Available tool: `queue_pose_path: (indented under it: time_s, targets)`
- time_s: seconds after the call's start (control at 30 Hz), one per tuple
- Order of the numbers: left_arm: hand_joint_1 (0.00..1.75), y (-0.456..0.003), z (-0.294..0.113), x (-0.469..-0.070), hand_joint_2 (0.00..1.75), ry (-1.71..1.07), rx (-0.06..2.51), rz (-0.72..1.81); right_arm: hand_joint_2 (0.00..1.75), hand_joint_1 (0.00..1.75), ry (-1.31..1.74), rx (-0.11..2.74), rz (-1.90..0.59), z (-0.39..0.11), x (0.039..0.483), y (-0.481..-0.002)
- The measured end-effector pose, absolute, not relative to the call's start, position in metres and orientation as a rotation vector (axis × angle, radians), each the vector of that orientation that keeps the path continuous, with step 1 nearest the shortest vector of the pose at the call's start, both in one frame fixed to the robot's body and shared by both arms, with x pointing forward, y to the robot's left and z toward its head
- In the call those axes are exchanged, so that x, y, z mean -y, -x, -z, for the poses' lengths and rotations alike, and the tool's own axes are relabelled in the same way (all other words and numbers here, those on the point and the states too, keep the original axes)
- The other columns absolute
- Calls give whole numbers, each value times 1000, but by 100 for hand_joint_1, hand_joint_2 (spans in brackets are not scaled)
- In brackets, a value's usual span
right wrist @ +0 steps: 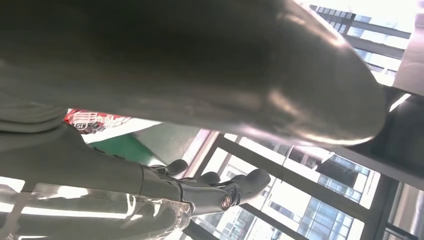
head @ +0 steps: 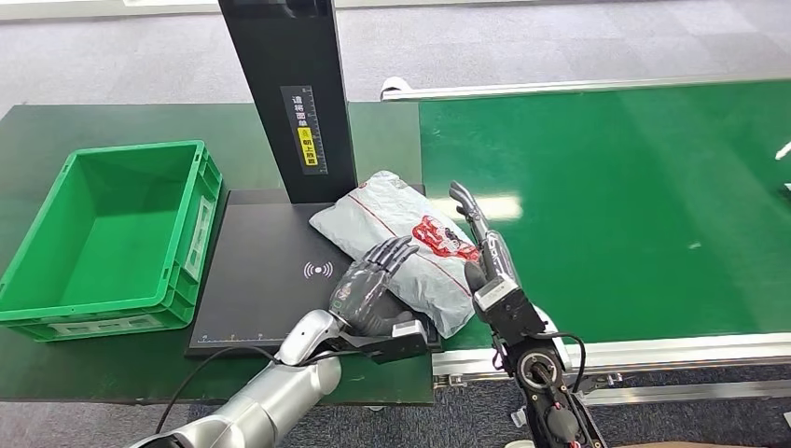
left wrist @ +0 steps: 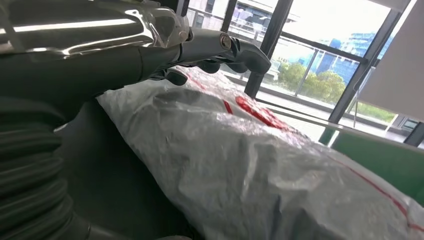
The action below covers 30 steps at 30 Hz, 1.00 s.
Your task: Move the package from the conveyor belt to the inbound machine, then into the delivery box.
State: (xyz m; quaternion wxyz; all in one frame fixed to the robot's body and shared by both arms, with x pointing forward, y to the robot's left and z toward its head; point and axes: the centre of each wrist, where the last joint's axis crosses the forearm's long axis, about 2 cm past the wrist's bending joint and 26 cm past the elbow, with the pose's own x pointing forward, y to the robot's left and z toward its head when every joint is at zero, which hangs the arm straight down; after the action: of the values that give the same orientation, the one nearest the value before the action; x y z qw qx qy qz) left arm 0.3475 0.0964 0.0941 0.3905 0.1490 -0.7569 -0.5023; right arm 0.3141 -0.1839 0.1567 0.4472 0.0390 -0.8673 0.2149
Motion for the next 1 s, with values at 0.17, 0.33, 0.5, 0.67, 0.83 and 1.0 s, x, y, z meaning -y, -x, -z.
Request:
queue_pose_path:
  time_s: [0.17, 0.33, 0.5, 0.67, 0.83, 1.0]
  targets:
    - [6, -340, -90, -86, 175, -354, 1894, 1297, 0, 0, -108, 2157, -530, -159, 180, -313]
    - [172, -332, -86, -76, 175, -328, 1874, 1270, 0, 0, -123, 2165, -524, -162, 174, -313]
    - [175, -327, -84, -72, 175, -310, 1865, 1210, 0, 0, -131, 2173, -518, -165, 172, -315]
    - [175, -326, -83, -71, 175, -302, 1867, 1175, 0, 0, -129, 2178, -505, -166, 172, -316]
    - [175, -326, -83, -73, 175, -303, 1860, 1144, 0, 0, -123, 2180, -495, -166, 172, -316]
    - [175, -327, -82, -74, 175, -304, 1850, 1113, 0, 0, -116, 2182, -489, -167, 172, -316]
